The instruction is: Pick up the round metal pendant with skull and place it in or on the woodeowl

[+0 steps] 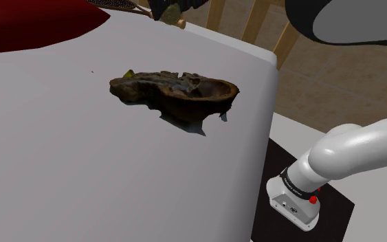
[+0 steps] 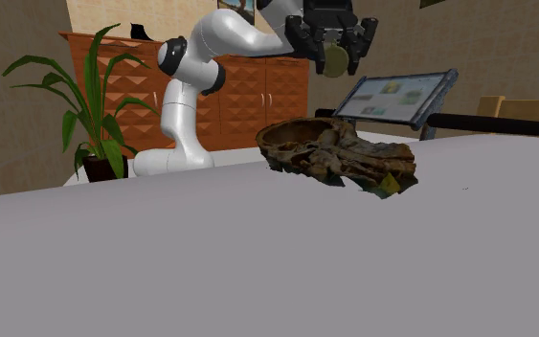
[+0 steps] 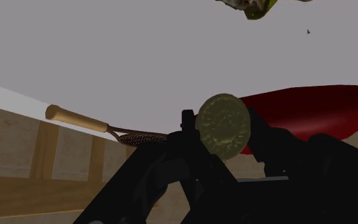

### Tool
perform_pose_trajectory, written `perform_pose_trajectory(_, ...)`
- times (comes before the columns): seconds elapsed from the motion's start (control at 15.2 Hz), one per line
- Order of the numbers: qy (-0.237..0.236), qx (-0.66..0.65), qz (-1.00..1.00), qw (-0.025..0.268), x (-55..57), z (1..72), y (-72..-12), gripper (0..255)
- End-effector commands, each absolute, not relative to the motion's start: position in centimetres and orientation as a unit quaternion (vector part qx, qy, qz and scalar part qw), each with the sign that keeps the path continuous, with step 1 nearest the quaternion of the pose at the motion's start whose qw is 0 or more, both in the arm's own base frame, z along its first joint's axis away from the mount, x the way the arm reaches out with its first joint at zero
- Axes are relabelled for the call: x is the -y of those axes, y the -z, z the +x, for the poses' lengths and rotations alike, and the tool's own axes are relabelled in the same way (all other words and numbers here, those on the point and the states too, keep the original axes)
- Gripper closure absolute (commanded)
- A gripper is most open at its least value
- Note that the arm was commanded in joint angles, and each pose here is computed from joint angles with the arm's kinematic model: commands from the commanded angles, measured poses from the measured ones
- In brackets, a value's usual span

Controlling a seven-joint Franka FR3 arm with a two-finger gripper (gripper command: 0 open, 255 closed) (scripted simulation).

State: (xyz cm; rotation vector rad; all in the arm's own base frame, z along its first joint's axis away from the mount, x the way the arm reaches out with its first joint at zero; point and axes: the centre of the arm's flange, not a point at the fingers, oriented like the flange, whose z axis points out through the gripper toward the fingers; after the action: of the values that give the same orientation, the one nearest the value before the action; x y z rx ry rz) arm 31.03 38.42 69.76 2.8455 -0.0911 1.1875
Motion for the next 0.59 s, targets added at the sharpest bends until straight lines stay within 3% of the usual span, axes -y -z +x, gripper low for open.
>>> perform_pose_trajectory(0.0, -0.385, 0.030, 0.922, 0.029, -39.4, 28.6, -69.7, 255)
perform_pose_trajectory(0.53, -0.385, 0.030, 0.922, 0.029, -40.2, 27.1, -66.5, 255)
